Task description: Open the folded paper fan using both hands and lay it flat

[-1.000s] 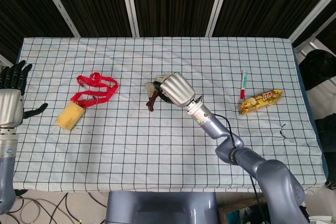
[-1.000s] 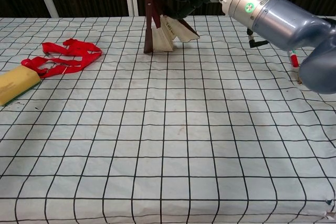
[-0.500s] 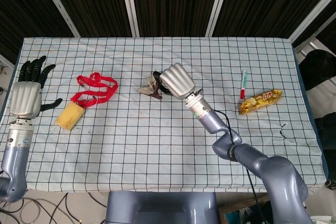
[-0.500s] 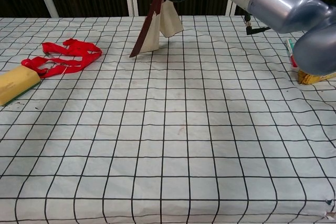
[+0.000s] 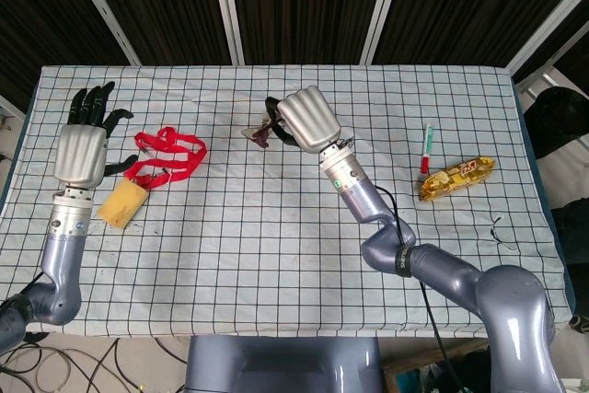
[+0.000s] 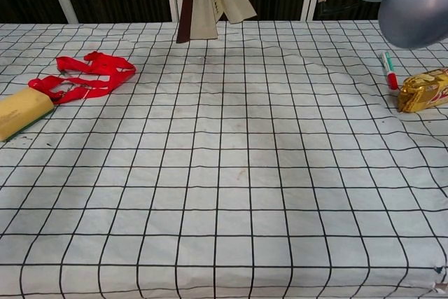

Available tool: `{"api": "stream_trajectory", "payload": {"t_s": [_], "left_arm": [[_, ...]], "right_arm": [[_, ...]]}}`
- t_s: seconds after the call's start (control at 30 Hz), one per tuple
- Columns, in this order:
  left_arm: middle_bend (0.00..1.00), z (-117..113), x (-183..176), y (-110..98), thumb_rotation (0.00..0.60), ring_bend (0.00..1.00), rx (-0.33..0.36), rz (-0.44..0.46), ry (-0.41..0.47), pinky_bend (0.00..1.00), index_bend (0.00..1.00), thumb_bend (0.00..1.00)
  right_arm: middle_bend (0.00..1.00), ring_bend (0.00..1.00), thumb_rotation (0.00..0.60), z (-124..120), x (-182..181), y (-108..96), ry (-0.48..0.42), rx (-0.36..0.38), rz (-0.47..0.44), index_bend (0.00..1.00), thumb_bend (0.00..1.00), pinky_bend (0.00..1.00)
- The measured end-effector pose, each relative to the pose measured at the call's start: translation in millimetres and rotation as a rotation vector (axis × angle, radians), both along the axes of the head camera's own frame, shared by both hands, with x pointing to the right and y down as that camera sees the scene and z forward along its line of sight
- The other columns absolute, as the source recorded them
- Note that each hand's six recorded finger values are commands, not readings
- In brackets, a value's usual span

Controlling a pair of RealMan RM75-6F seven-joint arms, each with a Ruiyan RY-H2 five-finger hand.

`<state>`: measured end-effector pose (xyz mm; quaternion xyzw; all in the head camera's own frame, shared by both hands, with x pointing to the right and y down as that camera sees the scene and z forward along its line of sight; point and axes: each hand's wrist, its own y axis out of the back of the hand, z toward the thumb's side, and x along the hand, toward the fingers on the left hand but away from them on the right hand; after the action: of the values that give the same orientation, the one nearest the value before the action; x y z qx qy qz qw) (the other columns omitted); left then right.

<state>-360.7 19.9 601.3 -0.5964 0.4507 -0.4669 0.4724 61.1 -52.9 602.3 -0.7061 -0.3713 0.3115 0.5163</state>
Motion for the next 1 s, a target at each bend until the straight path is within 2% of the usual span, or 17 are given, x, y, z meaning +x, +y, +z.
{"api": "stream_trajectory", "payload": {"t_s": [0.23,0.6,1.0], "left_arm": [[0.05,12,34,-18,0.6,0.0,0.007,0.033,0.035,0.0,0.38,0.12],[0.08,30,79,-32,0.6,0.0,0.007,0.076,0.064,0.0,0.44,0.13],[0.08,41,132,-42,0.6,0.0,0.019,0.114,0.105,0.0,0.44,0.15]], "right_arm": [[1.0,1.0,0.6,-17,-6,-10,-0.026,-0.018,0.046,0.98,0.44,0.95],[1.0,1.0,0.6,-35,-11,-15,-0.031,-0.005,0.047,0.98,0.44,0.95],[1.0,1.0,0.6,-48,-10,-17,-0.058,-0.007,0.06,0.98,0.44,0.95]]}}
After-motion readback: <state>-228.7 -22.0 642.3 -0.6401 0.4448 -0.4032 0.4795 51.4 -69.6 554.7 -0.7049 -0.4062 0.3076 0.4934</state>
